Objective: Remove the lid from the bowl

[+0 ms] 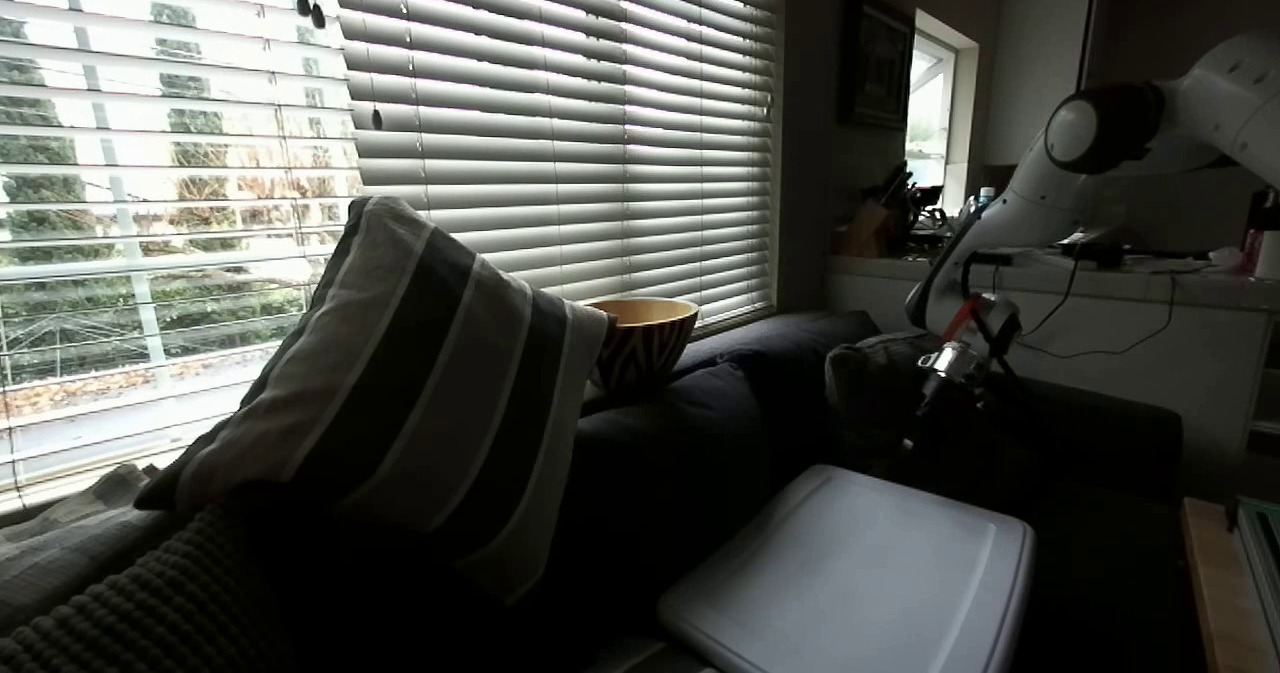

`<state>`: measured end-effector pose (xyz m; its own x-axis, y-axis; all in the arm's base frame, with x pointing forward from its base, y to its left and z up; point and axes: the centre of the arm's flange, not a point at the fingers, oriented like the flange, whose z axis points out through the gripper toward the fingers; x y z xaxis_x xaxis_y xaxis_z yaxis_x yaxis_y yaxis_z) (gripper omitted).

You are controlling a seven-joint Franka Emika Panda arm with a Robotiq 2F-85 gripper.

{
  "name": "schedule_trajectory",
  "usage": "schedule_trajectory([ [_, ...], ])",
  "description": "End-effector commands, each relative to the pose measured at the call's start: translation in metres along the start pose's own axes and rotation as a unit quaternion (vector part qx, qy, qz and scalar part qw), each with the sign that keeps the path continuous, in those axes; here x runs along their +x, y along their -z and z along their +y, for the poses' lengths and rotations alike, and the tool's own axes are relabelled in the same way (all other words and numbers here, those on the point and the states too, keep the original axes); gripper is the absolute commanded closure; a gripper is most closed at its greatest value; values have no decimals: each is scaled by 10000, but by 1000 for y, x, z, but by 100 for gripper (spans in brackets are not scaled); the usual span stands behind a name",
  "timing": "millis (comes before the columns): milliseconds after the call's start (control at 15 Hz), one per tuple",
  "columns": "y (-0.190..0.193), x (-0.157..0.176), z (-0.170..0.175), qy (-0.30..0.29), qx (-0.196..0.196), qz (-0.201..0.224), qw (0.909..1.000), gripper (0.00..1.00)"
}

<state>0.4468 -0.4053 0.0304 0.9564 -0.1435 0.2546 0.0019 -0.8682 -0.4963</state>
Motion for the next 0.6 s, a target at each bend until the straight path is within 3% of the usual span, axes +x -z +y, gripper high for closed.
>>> schedule_trajectory([
  [0, 5, -13, -7, -14, 150, -265, 9995, 72],
  [67, 3, -16, -2, 0, 207, -356, 9992, 70],
  [333, 2, -24, 22, 247, 561, -671, 9959, 40],
  [400, 4, -23, 5, 137, 433, -546, 9975, 34],
  [467, 5, -24, 7, 134, 444, -555, 9974, 50],
  [533, 5, -24, 8, 131, 441, -550, 9974, 43],
])
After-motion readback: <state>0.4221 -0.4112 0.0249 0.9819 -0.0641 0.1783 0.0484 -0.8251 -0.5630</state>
